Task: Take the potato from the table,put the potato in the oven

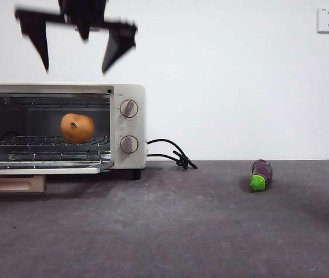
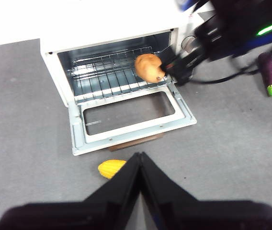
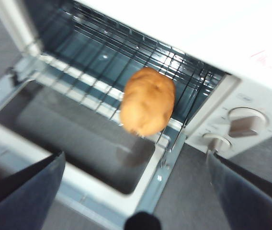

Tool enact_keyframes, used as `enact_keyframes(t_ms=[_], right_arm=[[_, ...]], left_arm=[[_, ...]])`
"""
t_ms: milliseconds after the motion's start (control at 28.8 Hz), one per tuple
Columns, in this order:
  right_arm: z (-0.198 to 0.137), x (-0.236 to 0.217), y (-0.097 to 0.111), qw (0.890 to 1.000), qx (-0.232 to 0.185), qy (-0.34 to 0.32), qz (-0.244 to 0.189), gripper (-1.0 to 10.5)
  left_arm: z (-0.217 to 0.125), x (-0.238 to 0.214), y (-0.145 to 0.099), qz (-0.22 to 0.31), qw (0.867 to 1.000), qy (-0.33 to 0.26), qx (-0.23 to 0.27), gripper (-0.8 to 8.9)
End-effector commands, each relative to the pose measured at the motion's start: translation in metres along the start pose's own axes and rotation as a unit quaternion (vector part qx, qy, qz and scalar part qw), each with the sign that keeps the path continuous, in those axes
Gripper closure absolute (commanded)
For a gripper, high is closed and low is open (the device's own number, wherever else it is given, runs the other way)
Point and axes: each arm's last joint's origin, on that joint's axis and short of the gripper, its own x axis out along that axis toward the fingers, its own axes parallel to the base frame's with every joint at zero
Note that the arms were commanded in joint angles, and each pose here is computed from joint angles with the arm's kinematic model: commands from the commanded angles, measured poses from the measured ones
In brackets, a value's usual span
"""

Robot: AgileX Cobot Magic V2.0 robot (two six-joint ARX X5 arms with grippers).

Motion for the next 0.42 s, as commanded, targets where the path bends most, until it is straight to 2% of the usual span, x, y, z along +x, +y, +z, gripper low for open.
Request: enact_keyframes(t_ms=[35, 139, 347, 417], right_arm=[[0.004, -0.036, -0.001, 0.999, -0.026, -0.005, -0.024, 4.5], [0.005, -0.066, -0.010, 0.998, -0.046, 0.000, -0.041, 4.9], [0.005, -0.120, -0.033, 0.997, -0.066, 0.010, -0.040, 8.3], [0.003, -0.139, -0.041, 0.997, -0.069, 0.017, -0.041, 8.5]], left_arm=[[0.000, 0.002, 0.000, 0.004, 1.000, -0.001, 0.025, 8.21], [0.005, 0.009, 0.000, 0.018, 0.999, -0.002, 0.030, 8.22], [0.020, 0.040, -0.001, 0.040, 0.998, 0.029, 0.039, 8.23], [0.028, 0.056, -0.002, 0.041, 0.997, 0.048, 0.036, 8.23]])
